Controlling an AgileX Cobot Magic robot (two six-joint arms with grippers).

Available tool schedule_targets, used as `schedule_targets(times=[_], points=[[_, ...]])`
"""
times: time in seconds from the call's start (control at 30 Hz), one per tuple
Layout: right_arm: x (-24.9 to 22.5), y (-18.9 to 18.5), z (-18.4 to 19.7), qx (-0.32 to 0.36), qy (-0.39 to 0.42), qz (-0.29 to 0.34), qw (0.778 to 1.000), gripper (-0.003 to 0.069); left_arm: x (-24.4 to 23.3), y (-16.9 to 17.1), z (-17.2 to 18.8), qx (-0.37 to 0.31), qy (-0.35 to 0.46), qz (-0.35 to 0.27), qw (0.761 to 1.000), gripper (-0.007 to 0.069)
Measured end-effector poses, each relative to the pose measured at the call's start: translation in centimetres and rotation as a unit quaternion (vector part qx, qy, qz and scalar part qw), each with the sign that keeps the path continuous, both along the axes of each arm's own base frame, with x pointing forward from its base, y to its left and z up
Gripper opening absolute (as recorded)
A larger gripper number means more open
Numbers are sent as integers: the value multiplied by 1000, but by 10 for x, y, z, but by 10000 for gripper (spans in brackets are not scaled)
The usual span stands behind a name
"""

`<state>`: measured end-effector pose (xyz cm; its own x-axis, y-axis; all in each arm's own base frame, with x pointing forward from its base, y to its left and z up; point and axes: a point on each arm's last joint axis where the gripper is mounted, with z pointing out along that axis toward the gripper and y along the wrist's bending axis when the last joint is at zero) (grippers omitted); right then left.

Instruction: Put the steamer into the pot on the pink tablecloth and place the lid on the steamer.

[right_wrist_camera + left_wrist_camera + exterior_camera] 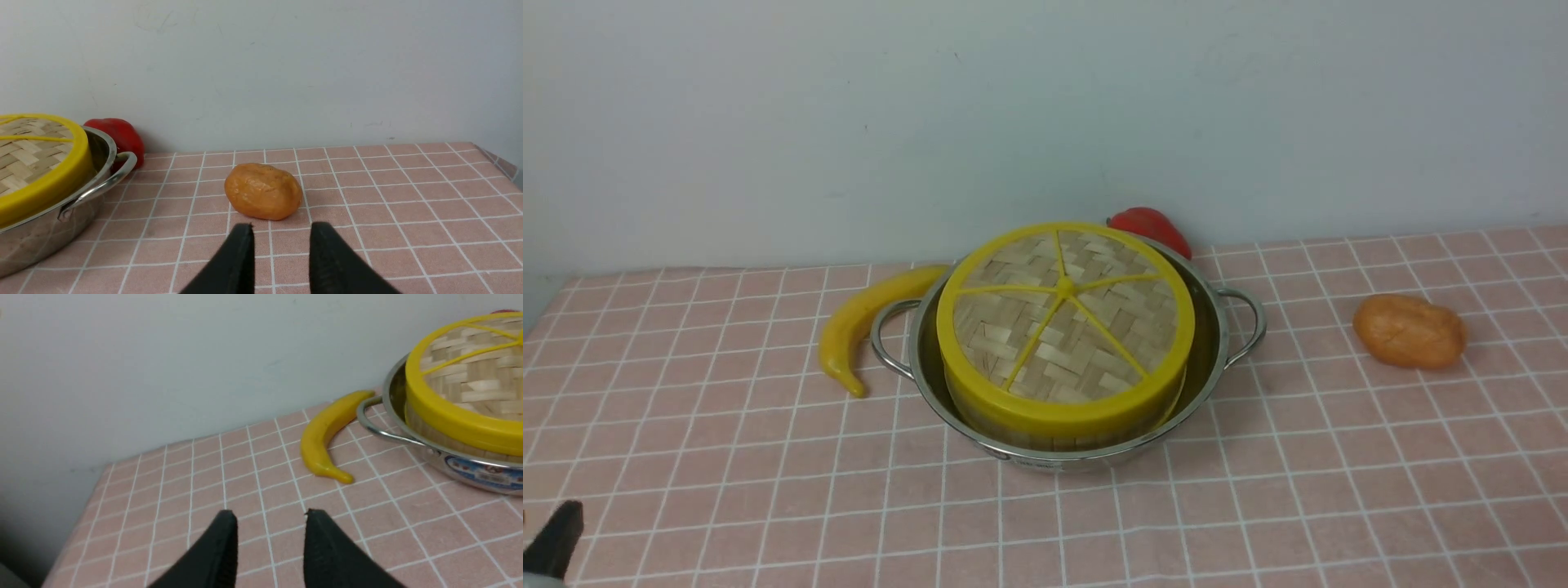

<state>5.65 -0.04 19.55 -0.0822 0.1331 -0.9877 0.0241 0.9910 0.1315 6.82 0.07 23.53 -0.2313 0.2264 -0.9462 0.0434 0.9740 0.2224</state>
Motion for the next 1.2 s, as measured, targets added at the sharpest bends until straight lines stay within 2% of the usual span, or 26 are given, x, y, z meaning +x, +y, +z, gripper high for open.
schedule_targets(times=[0.1, 0.2, 1.2], points=[[0, 0, 0, 0, 0, 0, 1000, 227, -8, 0, -36, -33, -17, 11, 999, 232], [0, 0, 0, 0, 0, 0, 1000, 231, -12, 0, -48, -45, -26, 14, 999, 232], [0, 0, 0, 0, 1, 0, 1000, 240, -13, 0, -48, -55, -29, 17, 998, 243]])
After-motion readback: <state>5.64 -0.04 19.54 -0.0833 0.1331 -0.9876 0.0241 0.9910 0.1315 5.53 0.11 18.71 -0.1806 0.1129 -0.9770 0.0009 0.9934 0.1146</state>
